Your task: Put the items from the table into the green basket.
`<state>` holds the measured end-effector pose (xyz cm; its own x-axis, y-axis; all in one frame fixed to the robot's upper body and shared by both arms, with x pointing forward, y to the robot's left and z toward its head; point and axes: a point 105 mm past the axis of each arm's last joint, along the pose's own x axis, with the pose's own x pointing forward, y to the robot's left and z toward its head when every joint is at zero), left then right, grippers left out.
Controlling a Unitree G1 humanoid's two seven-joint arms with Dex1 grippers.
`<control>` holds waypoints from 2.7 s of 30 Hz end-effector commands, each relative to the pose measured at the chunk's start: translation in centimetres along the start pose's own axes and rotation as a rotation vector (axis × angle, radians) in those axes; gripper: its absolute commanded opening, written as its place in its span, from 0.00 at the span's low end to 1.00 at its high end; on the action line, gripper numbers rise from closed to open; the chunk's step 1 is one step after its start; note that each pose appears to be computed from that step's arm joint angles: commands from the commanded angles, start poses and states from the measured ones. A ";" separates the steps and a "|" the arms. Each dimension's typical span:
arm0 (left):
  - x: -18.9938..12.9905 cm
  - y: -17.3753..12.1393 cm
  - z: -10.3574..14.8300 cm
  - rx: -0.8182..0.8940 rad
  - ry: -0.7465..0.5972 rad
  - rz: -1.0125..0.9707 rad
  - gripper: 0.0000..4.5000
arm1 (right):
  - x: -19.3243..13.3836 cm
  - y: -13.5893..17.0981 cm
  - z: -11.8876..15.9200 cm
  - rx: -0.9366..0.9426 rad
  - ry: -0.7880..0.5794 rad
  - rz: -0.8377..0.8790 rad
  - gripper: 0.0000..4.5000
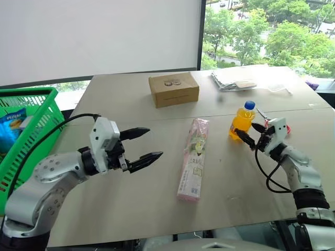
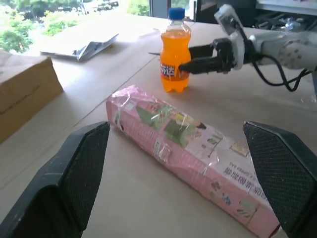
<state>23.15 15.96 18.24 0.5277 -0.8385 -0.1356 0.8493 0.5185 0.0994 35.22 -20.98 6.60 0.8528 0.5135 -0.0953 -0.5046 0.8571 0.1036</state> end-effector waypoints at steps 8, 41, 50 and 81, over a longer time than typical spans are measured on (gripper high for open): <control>0.1 -0.5 0.5 0.040 0.023 -0.021 0.99 | 3.2 -0.4 0.9 -0.006 -0.032 -0.037 1.00; 5.4 -1.4 4.1 -0.112 -0.204 -0.194 1.00 | 2.4 18.7 10.0 -0.046 -0.166 0.857 0.70; 6.1 -1.3 5.2 -0.098 -0.213 -0.271 1.00 | 0.8 23.6 9.6 -0.096 -0.048 1.131 0.70; 1.5 3.8 9.4 -0.069 -0.287 0.033 0.63 | 1.5 20.4 10.8 -0.153 -0.089 0.927 1.00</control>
<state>27.52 13.89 24.43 0.5088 -0.8590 0.0566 0.8609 0.5071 -0.0424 27.87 -2.93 17.25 0.1096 0.9937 -0.0233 -0.9934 0.1103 0.0305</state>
